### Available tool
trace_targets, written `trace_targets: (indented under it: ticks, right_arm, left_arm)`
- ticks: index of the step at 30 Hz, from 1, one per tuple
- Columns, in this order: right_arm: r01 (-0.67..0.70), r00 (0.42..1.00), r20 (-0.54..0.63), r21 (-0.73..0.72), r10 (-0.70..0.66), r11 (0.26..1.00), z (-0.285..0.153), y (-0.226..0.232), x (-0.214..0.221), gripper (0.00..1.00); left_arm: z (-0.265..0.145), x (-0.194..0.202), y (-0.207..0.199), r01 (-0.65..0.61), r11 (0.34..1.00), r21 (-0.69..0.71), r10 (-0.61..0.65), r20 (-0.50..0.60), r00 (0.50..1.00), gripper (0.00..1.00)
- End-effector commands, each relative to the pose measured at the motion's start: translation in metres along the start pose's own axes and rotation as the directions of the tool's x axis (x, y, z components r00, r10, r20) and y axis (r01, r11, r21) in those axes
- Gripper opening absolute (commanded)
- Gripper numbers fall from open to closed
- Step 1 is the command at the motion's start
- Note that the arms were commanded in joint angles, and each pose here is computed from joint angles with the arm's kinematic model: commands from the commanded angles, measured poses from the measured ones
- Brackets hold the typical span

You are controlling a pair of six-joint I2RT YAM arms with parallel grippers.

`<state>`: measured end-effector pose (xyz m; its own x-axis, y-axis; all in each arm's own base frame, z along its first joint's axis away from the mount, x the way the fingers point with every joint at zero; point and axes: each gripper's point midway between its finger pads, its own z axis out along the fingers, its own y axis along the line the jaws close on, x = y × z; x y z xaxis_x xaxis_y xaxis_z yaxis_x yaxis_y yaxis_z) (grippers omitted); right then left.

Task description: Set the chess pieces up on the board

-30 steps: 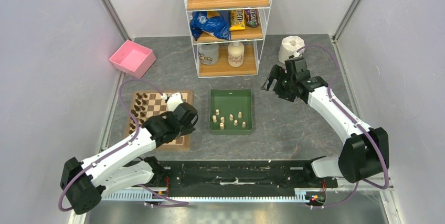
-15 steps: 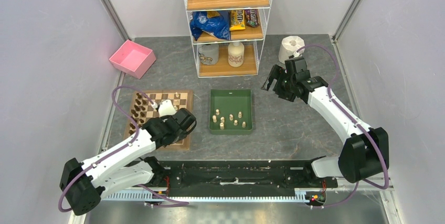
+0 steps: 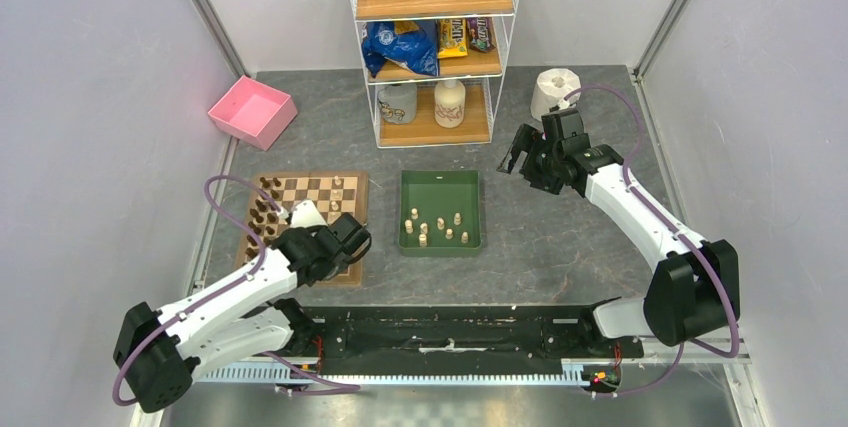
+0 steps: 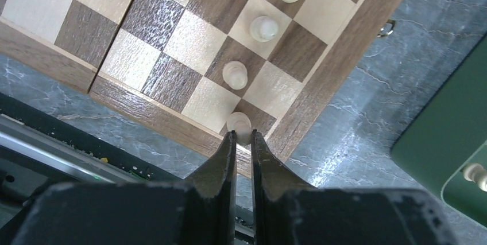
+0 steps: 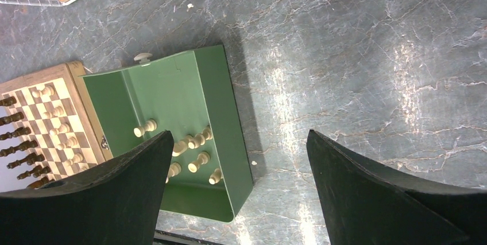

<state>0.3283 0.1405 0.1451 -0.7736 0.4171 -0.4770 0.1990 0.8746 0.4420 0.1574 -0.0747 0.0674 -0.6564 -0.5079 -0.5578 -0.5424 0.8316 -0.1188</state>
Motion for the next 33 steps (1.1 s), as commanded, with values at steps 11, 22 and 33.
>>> trace_targets:
  ticks: [11, 22, 33]
  right_arm:
    - [-0.004, 1.0, 0.02, -0.019, 0.004, 1.0, -0.002, 0.003, -0.005, 0.94]
    - [-0.003, 1.0, 0.017, -0.015, 0.003, 1.0, 0.0, 0.003, -0.005, 0.94]
    - [0.001, 1.0, 0.017, -0.014, 0.0, 1.0, 0.0, 0.002, -0.005, 0.94]
  left_arm:
    - [0.005, -0.01, 0.017, 0.128, 0.991, -0.036, -0.126, 0.056, 0.99, 0.02]
    - [0.006, -0.012, 0.022, 0.136, 0.989, -0.054, -0.132, 0.067, 0.989, 0.02]
    - [0.007, -0.013, 0.025, 0.153, 0.985, -0.078, -0.147, 0.078, 0.986, 0.03]
